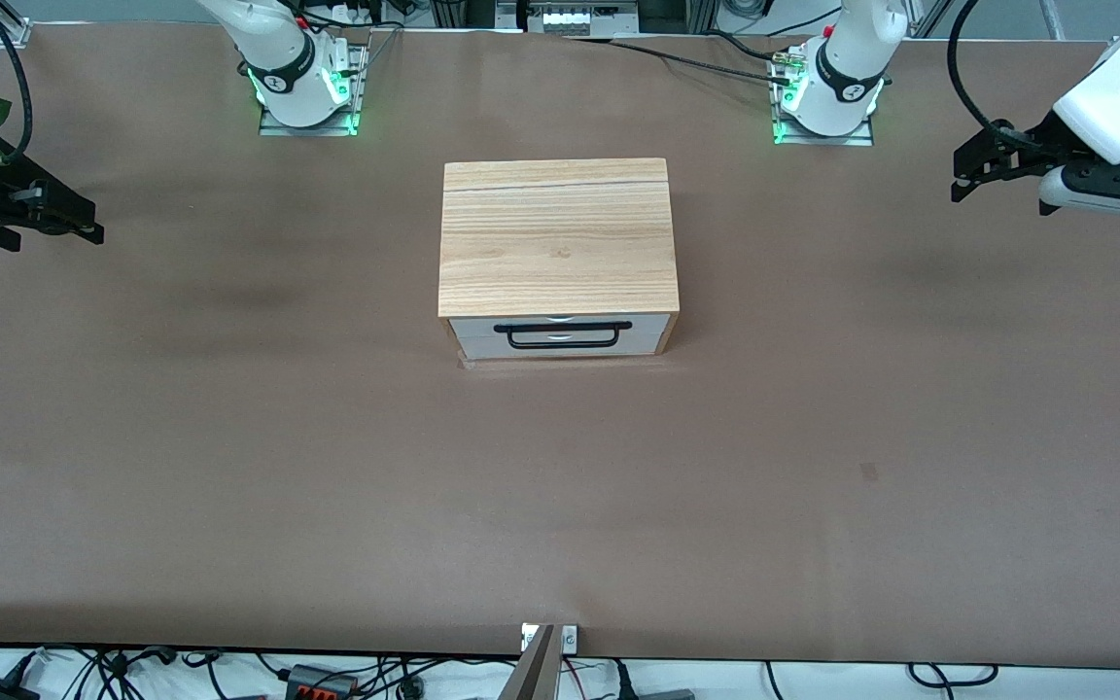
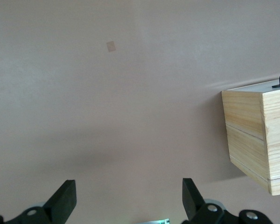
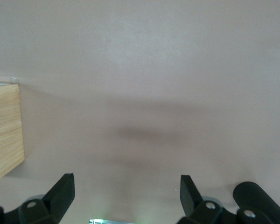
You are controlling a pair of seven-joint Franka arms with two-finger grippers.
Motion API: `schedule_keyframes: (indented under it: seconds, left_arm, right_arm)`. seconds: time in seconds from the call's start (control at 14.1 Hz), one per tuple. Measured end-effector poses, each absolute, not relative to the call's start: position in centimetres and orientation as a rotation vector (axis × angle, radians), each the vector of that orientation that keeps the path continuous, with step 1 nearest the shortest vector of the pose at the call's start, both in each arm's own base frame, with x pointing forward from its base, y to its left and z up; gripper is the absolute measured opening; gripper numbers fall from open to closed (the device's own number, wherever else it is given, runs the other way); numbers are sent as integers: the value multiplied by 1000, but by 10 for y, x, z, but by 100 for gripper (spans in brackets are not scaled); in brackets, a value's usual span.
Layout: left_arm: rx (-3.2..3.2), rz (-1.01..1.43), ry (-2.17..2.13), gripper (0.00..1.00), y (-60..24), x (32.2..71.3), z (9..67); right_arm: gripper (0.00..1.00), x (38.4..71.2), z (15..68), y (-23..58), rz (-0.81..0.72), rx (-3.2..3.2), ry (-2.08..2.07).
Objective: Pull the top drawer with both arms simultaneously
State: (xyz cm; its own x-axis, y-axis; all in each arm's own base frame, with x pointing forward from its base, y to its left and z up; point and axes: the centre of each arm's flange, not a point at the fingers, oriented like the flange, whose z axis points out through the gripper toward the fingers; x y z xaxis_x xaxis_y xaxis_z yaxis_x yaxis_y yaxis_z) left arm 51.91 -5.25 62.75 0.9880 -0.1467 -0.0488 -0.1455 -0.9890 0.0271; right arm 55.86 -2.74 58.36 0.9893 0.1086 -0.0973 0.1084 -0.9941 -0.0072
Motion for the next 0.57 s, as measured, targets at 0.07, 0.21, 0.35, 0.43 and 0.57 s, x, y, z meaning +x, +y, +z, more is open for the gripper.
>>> schedule_keyframes:
  seconds: [0.07,0.21,0.35,0.43,0.57]
  left_arm:
    - [3108,-86,-232,100,-54,523,622]
    - [3103,-88,-258,100,-64,539,603]
    - [3093,-107,-318,100,-88,558,578]
    - [3087,-119,-355,100,-103,567,567]
    - [3077,-140,-405,100,-128,585,552]
  right_arm:
    - [100,558,583,-27,155,-3131,-171]
    - [100,559,582,-27,163,-3130,-171]
    - [100,561,576,-27,182,-3128,-171]
    - [100,563,571,-27,194,-3126,-171]
    - [100,567,560,-24,233,-3106,-175]
